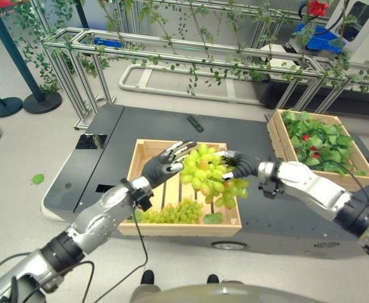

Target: Pick up the fruits from the basket on one side to the basket on the other side

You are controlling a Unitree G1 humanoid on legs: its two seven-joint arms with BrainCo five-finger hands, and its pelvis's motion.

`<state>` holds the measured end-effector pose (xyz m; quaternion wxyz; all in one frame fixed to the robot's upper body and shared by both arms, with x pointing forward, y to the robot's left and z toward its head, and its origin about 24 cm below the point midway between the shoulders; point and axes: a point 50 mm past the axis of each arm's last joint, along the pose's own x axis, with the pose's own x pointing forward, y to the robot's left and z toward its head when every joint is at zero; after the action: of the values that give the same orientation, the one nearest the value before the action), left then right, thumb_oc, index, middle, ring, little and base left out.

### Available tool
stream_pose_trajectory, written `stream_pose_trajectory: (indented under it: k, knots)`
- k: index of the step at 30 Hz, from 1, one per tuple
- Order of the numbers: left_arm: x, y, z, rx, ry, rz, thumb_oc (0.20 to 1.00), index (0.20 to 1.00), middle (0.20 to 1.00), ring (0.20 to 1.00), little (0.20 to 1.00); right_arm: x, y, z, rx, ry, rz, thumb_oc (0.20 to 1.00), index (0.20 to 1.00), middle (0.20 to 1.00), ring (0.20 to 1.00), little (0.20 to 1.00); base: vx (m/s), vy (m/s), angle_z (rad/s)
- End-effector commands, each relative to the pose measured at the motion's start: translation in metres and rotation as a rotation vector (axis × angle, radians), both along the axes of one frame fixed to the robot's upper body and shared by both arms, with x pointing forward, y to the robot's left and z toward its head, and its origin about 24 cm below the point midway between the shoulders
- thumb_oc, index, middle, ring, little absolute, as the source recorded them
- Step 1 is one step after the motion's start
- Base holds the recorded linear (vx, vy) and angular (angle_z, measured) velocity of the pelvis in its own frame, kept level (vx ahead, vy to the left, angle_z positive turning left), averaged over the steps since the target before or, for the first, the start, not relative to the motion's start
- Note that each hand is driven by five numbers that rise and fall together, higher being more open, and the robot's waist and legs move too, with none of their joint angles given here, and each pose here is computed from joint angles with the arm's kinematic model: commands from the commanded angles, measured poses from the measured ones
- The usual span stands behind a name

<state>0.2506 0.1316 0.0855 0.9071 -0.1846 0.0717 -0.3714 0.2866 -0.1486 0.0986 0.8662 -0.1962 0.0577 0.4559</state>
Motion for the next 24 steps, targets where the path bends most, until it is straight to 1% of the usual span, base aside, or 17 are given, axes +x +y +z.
stream_pose_trajectory:
  k: [1,13,14,15,16,17,18,19,20,24]
  knots:
    - [-0.023,-0.042,0.023,-0.166,-0.07,-0.22,1.0,1.0,1.0,1.0,1.0,0.014,0.034,0.068,0.205,-0.296,0.073,0.2,0.2,0.2,0.2,0.2,0.0,0.0,0.0]
    - [-0.025,-0.012,0.019,-0.184,-0.063,-0.07,1.0,1.0,1.0,1.0,1.0,0.02,-0.005,0.097,0.109,-0.521,-0.068,0.2,0.2,0.2,0.2,0.2,0.0,0.0,0.0]
    - [-0.024,-0.005,0.017,-0.194,-0.058,-0.022,1.0,1.0,1.0,1.0,1.0,0.019,-0.015,0.103,0.064,-0.574,-0.099,0.2,0.2,0.2,0.2,0.2,0.0,0.0,0.0]
    - [-0.024,-0.005,0.017,-0.194,-0.058,-0.022,1.0,1.0,1.0,1.0,1.0,0.019,-0.015,0.103,0.063,-0.574,-0.099,0.2,0.2,0.2,0.2,0.2,0.0,0.0,0.0]
    - [-0.024,0.004,0.015,-0.204,-0.053,0.022,1.0,1.0,1.0,1.0,1.0,0.018,-0.026,0.107,0.064,-0.598,-0.144,0.2,0.2,0.2,0.2,0.2,0.0,0.0,0.0]
    - [-0.024,0.004,0.015,-0.203,-0.053,0.022,1.0,1.0,1.0,1.0,1.0,0.018,-0.027,0.107,0.065,-0.598,-0.144,0.2,0.2,0.2,0.2,0.2,0.0,0.0,0.0]
    - [-0.024,0.012,0.012,-0.212,-0.05,0.079,1.0,1.0,1.0,1.0,1.0,0.018,-0.036,0.111,0.045,-0.627,-0.185,0.2,0.2,0.2,0.2,0.2,0.0,0.0,0.0]
    - [-0.024,0.012,0.012,-0.212,-0.05,0.079,1.0,1.0,1.0,1.0,1.0,0.018,-0.036,0.111,0.045,-0.627,-0.185,0.2,0.2,0.2,0.2,0.2,0.0,0.0,0.0]
    - [-0.024,0.018,0.007,-0.228,-0.03,0.122,1.0,1.0,1.0,1.0,1.0,0.016,-0.042,0.113,0.052,-0.637,-0.204,0.2,0.2,0.2,0.2,0.2,0.0,0.0,0.0]
    - [-0.028,0.027,-0.006,-0.243,0.02,0.194,1.0,1.0,1.0,1.0,1.0,0.013,-0.046,0.114,0.064,-0.647,-0.22,0.2,0.2,0.2,0.2,0.2,0.0,0.001,0.02]
